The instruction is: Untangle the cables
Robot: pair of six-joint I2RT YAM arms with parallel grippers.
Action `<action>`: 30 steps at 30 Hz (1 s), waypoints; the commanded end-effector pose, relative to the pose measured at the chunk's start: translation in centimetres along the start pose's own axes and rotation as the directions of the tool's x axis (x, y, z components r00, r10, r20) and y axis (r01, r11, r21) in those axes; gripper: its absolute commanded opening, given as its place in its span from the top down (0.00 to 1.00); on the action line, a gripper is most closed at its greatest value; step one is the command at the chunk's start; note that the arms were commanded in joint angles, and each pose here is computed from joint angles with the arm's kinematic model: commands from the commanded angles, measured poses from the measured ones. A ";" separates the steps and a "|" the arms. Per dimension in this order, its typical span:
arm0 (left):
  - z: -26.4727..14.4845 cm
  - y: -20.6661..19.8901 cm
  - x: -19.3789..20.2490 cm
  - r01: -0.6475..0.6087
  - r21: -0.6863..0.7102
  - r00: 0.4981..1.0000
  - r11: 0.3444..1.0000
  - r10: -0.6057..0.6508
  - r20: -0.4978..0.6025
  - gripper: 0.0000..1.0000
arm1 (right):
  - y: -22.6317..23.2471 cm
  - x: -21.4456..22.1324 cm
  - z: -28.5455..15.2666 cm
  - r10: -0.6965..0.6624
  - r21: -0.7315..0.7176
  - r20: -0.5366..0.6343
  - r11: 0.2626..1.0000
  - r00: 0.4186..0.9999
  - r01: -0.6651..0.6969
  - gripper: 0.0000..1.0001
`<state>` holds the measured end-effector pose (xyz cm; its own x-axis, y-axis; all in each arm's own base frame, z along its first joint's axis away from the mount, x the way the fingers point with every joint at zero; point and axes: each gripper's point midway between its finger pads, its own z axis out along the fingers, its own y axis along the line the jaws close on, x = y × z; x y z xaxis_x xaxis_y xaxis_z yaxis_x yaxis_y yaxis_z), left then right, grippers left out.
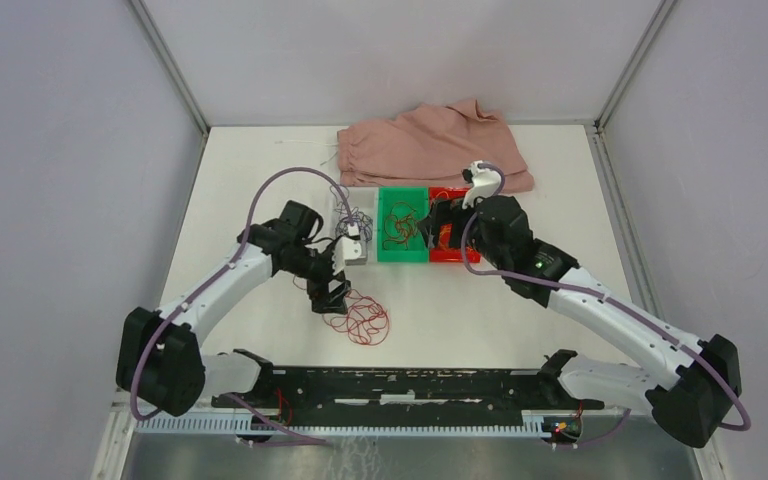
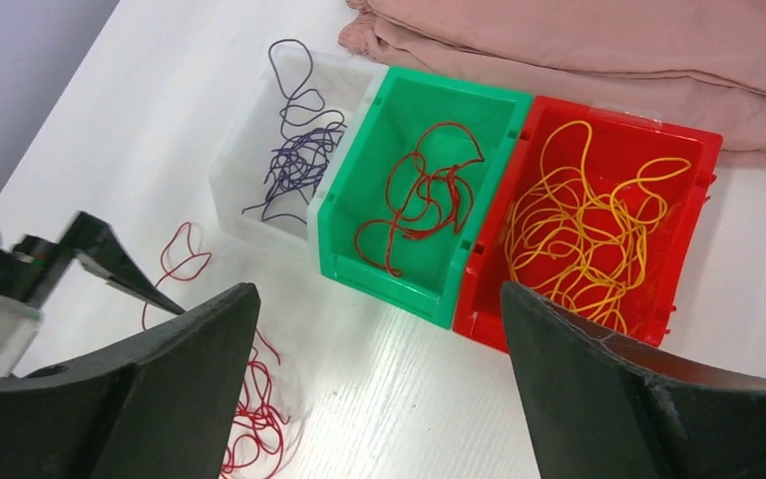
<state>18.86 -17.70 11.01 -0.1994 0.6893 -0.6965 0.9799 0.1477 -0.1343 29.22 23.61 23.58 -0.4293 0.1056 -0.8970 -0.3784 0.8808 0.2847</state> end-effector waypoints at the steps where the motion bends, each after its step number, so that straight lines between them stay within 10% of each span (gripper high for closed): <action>1: 1.5 -0.3 -0.7 -0.138 0.081 0.990 0.987 0.140 -0.014 0.12 | 0.7 -0.8 -0.7 0.001 -0.055 0.033 0.998 0.999 0.001 0.05; 14: 5.2 -0.6 -0.5 -0.164 0.142 0.978 0.976 0.180 -0.104 0.31 | 0.8 2.1 -0.6 0.017 -0.101 -0.027 0.995 0.999 -0.020 0.30; 19: 5.5 -0.1 -1.4 -0.165 0.095 0.979 0.982 0.174 -0.103 0.77 | 0.8 2.3 -1.2 0.033 -0.111 -0.014 0.993 0.999 -0.034 0.30; 22: 3.5 0.8 -3.3 -0.152 0.009 0.983 0.988 0.152 -0.108 0.94 | 1.7 2.3 -1.6 0.026 -0.167 -0.022 0.986 0.999 -0.029 0.29; 30: -6.1 -2.3 -13.3 -0.134 -0.116 0.985 0.984 0.145 0.097 0.97 | 8.1 1.9 -3.1 0.006 -0.525 0.000 0.851 1.000 -0.006 0.22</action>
<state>20.65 -22.87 17.32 -0.0130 0.7246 -0.6891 0.9981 0.0508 0.0347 24.63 26.52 21.73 -0.4905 0.0662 -0.8689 -0.5937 0.7046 0.3888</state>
